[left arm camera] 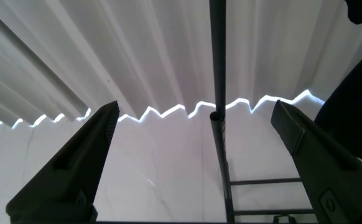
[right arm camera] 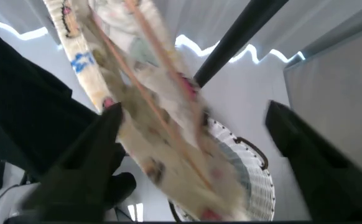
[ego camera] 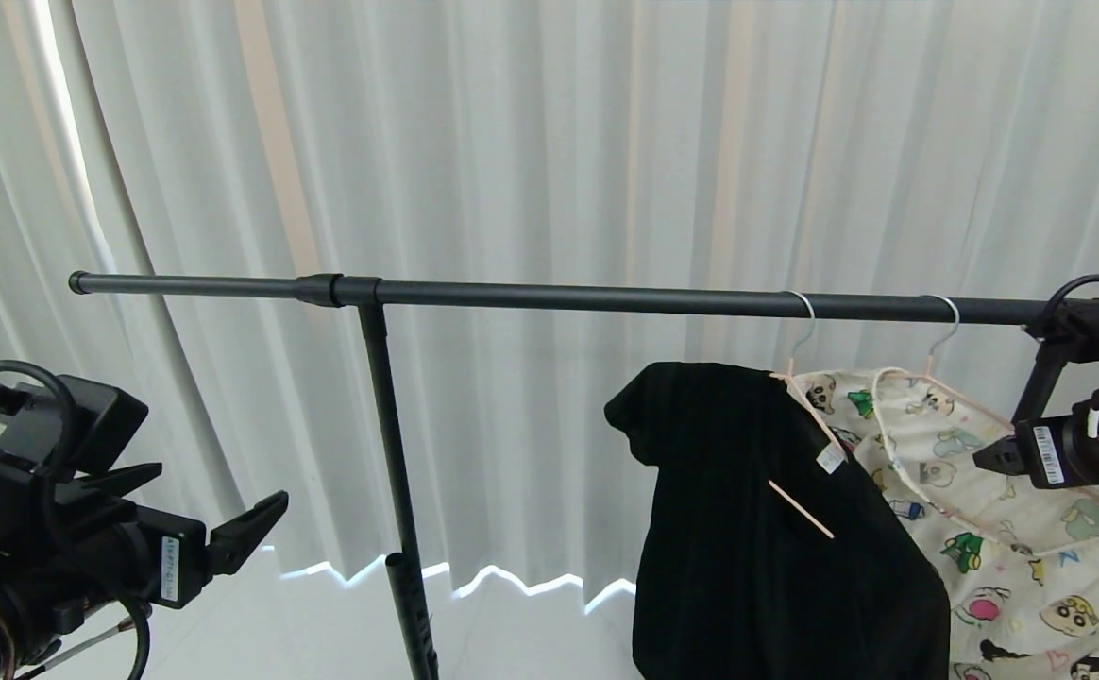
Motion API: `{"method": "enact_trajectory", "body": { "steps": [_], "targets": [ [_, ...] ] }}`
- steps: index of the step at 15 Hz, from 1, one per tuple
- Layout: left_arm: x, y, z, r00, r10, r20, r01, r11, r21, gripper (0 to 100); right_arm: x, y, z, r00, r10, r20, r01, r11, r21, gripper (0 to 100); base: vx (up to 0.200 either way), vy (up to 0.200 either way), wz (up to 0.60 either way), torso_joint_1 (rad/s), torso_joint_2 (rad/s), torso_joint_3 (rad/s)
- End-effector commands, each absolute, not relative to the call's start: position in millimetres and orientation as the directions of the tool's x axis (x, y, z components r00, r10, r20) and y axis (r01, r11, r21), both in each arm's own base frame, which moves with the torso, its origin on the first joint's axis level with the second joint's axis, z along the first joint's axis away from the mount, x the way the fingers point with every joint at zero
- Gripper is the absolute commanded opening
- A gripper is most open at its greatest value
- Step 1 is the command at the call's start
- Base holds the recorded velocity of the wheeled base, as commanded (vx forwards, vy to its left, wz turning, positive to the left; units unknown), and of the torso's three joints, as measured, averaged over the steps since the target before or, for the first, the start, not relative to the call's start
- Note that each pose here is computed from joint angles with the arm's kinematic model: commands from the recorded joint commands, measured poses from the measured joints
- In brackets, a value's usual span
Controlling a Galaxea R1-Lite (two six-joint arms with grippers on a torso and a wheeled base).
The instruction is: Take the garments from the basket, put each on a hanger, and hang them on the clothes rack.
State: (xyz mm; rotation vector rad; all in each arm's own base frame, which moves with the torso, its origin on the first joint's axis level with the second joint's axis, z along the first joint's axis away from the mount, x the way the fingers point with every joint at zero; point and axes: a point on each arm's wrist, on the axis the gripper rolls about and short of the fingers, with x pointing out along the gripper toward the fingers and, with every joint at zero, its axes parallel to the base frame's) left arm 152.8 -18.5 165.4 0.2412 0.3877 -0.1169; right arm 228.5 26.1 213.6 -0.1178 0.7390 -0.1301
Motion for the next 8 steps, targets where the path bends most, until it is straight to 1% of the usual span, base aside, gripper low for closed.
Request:
{"method": "enact_trajectory", "body": {
  "steps": [1,3,5,6,8],
  "targets": [
    [154,-18,169,0.925,-0.064,-0.374,0.153,0.965,0.211,100,218,25,225,0.763,-0.155,-0.627,0.083,0.986,-0.142,100,0.000,0.000,0.00,0.000,0.00,0.000],
    [156,-18,171,0.927,-0.059,-0.369,0.146,0.966,0.212,100,208,23,236,0.795,-0.146,-0.589,0.095,0.989,-0.116,100,0.000,0.000,0.00,0.000,0.00,0.000],
    [157,-18,172,0.928,-0.059,-0.368,0.146,0.966,0.213,100,196,22,250,0.835,-0.107,-0.539,0.101,0.994,-0.040,100,0.000,0.000,0.00,0.000,0.00,0.000],
    [157,-18,172,0.928,-0.056,-0.368,0.143,0.966,0.214,100,188,21,255,0.848,-0.093,-0.522,0.092,0.995,-0.027,100,0.000,0.000,0.00,0.000,0.00,0.000],
    [158,-17,174,0.933,-0.038,-0.359,0.124,0.968,0.220,100,175,18,261,0.863,-0.096,-0.497,0.073,0.995,-0.065,100,0.000,0.000,0.00,0.000,0.00,0.000]
  ]
}}
